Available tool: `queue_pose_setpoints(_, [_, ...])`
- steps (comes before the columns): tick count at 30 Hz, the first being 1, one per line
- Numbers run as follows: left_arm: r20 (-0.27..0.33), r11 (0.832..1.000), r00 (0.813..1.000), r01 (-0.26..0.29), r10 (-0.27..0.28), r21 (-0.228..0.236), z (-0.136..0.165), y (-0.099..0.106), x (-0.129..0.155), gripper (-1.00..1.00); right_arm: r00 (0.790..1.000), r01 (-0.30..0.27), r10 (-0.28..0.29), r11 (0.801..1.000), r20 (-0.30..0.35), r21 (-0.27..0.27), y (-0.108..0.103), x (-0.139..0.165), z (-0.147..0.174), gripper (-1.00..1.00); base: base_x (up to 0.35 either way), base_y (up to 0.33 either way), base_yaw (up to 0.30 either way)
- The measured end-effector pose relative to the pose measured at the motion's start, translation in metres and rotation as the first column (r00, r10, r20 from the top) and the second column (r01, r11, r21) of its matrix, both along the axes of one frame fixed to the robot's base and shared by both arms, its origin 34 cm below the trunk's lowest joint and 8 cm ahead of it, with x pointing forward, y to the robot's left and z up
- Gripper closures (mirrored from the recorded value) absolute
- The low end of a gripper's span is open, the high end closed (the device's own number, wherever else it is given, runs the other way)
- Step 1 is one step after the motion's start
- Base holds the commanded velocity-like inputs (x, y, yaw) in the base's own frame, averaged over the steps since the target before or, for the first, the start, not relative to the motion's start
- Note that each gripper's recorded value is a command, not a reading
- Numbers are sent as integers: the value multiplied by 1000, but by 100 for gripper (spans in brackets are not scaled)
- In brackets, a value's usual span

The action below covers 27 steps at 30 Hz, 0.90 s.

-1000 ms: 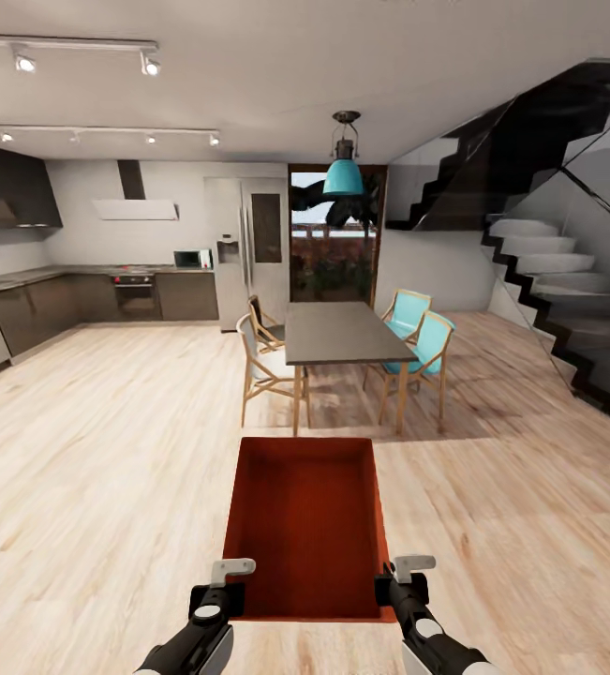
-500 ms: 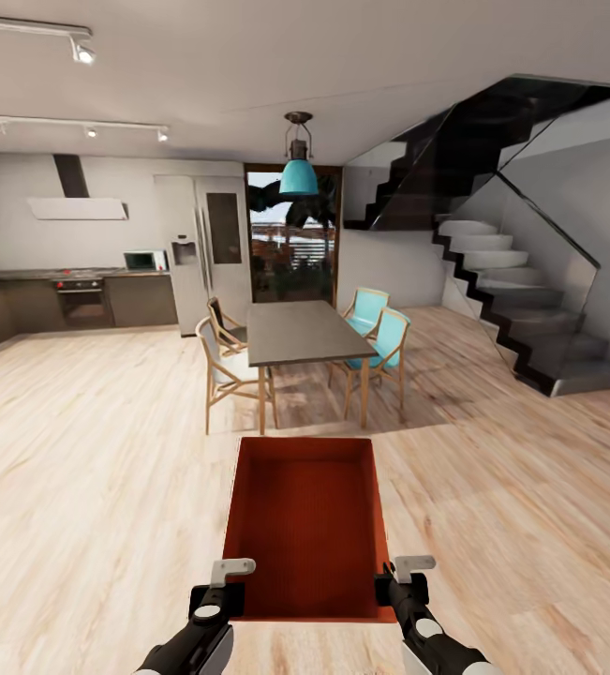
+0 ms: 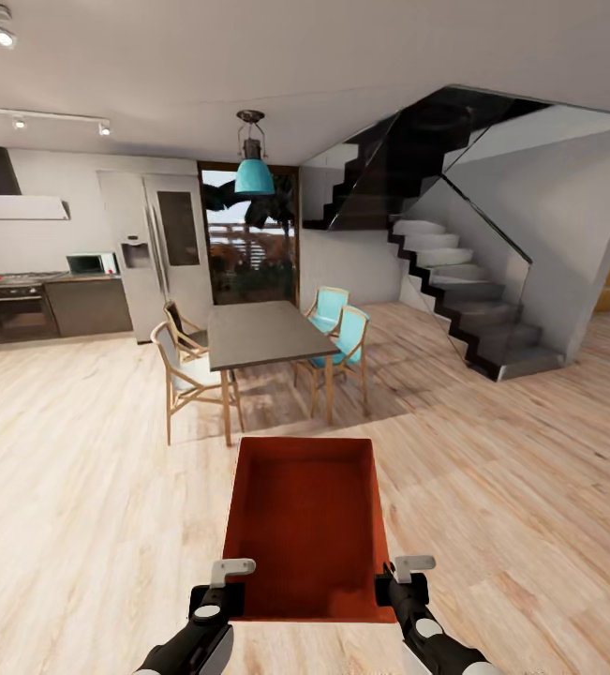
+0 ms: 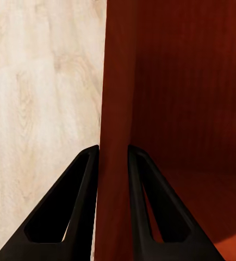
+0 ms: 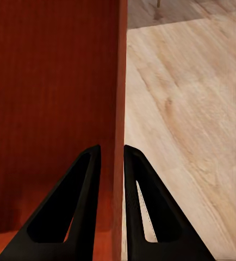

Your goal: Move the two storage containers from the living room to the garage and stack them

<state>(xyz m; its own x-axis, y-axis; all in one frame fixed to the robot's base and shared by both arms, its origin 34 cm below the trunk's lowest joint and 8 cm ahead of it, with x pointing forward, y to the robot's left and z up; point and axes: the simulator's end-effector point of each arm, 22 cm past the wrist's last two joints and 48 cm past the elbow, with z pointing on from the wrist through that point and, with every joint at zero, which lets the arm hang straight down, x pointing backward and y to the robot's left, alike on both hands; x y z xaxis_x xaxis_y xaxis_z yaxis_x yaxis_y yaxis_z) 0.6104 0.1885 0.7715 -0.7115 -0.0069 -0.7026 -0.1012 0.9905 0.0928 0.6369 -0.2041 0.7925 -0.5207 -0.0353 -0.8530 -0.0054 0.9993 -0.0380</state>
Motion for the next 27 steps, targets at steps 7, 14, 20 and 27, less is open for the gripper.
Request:
queue_pose_setpoints(7, [0, 1000, 1000, 0, 0, 0, 0, 0, 0, 100, 1000, 0, 0, 1000, 0, 0, 0, 0, 0, 100, 0, 0, -283])
queue_pose_setpoints(14, [-1, 1000, 1000, 0, 0, 0, 0, 0, 0, 100, 1000, 0, 0, 1000, -1, 0, 0, 0, 0, 100, 0, 0, -283])
queue_pose_setpoints(20, [-1, 1000, 1000, 0, 0, 0, 0, 0, 0, 100, 1000, 0, 0, 1000, -1, 0, 0, 0, 0, 100, 0, 0, -283])
queue_pose_setpoints(27, [-1, 1000, 1000, 0, 0, 0, 0, 0, 0, 100, 1000, -1, 1, 1000, -1, 0, 0, 0, 0, 100, 0, 0, -283])
